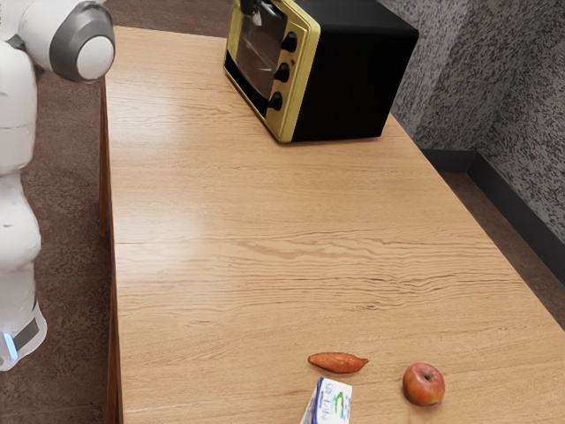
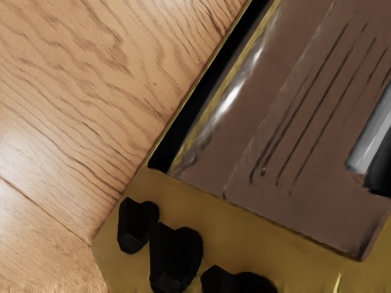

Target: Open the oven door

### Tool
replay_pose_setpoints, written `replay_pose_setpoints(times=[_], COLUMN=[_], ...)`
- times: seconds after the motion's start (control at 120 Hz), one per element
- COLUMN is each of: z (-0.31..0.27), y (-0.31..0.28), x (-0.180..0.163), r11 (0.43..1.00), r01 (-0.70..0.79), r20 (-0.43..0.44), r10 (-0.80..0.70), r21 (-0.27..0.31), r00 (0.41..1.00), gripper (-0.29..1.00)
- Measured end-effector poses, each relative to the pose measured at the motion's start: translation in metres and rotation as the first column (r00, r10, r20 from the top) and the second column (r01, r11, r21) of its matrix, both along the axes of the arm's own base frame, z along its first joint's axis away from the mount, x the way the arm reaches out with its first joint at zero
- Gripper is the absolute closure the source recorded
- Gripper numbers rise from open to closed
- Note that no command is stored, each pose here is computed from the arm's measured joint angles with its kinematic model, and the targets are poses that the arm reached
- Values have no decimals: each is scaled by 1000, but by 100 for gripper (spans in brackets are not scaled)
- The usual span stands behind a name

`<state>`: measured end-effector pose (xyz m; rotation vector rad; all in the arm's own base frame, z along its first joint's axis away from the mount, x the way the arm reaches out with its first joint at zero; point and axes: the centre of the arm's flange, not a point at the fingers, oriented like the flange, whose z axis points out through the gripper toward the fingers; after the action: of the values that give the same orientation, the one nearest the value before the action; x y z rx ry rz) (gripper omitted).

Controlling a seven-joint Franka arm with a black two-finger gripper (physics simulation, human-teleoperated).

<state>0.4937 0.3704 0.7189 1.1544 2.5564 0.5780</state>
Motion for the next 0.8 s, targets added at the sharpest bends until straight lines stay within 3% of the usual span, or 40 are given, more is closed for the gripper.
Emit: replay_pose_setpoints(times=[0.117, 0.25, 0.4, 0.65, 0.8], z=[-9, -13, -13, -20, -25], y=[49, 58, 84, 114, 129], x=[-17, -3, -16, -20, -25], r11=[996, 976, 951, 910, 895], r01=[21, 117, 156, 224, 251], r20=[17, 35, 21, -28, -47], r10=[-23, -126, -167, -229, -252], r21=[85, 183, 267, 348, 368], r00=[1000, 991, 986, 973, 967], gripper=[0, 0, 0, 0, 0])
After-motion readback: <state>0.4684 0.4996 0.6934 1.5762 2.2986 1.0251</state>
